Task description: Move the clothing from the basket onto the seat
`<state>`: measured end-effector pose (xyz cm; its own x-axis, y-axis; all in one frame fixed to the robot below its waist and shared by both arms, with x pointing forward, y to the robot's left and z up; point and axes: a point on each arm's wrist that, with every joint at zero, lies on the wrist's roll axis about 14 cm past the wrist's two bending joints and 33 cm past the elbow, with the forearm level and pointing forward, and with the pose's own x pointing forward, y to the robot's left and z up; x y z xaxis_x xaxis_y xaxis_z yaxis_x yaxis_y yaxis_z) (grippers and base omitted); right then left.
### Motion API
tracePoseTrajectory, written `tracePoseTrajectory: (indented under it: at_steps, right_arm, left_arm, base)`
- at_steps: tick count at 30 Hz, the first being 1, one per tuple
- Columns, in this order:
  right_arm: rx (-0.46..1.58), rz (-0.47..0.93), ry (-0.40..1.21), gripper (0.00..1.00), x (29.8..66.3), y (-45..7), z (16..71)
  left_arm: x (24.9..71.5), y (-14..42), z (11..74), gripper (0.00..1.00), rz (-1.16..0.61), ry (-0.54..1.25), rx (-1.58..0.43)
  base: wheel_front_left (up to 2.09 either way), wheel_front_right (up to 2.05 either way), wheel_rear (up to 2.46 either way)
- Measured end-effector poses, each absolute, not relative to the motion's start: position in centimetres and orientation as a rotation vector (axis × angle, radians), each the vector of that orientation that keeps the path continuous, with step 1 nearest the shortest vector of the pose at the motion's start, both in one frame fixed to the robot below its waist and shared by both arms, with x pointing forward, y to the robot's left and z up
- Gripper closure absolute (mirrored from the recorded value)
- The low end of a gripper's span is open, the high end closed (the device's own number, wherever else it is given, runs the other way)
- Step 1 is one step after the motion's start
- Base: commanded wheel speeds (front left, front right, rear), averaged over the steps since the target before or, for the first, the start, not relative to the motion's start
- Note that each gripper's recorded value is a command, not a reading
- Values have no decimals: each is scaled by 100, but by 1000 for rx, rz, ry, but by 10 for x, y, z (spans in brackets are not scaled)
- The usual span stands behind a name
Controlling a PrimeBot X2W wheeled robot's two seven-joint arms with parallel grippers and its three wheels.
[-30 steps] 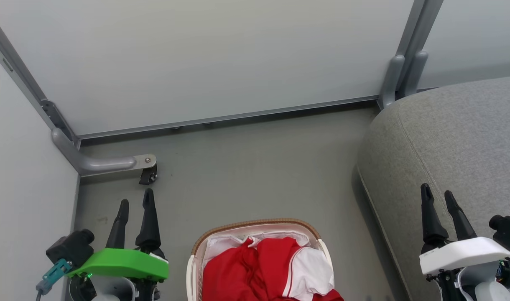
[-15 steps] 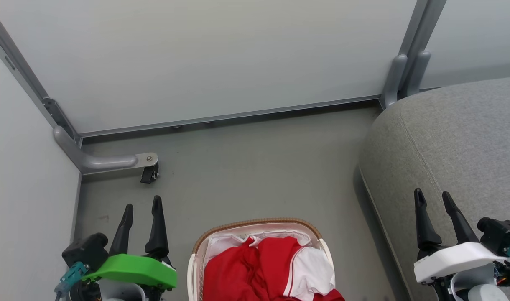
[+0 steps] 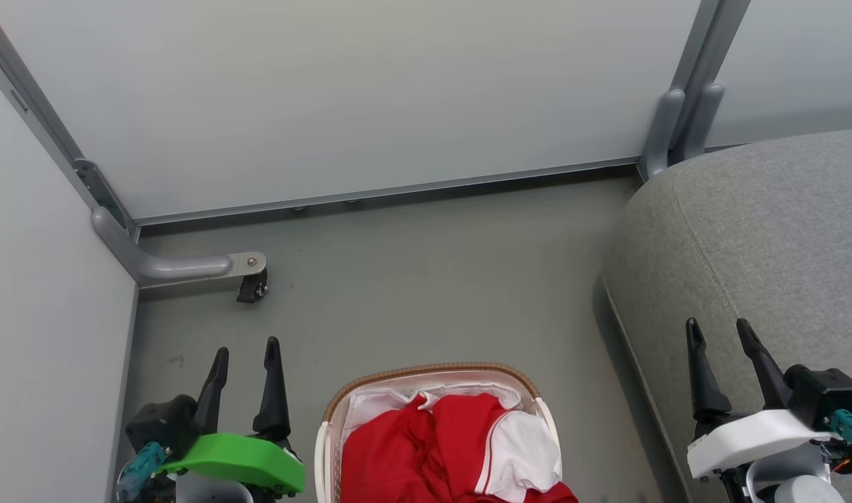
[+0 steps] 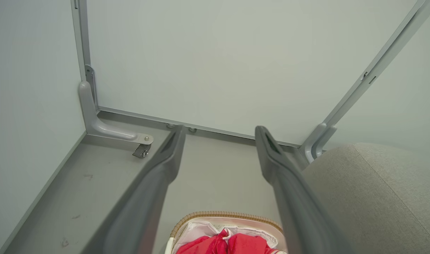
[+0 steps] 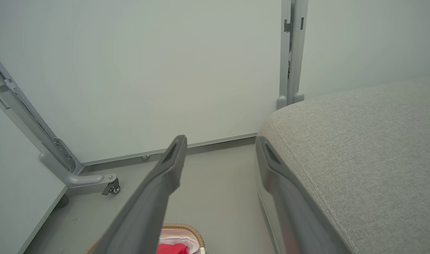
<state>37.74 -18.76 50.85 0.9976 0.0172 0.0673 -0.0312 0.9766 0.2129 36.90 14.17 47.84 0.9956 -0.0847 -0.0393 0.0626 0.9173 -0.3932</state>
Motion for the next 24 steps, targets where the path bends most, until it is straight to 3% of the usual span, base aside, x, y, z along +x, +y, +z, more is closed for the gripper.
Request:
tracePoseTrajectory:
  at_steps: [24]
  right_arm:
    - [46, 70, -88, 0, 379, -178, 510]
  left_arm:
    - [364, 133, 468, 0, -111, 62, -255]
  base:
    - [0, 0, 0]
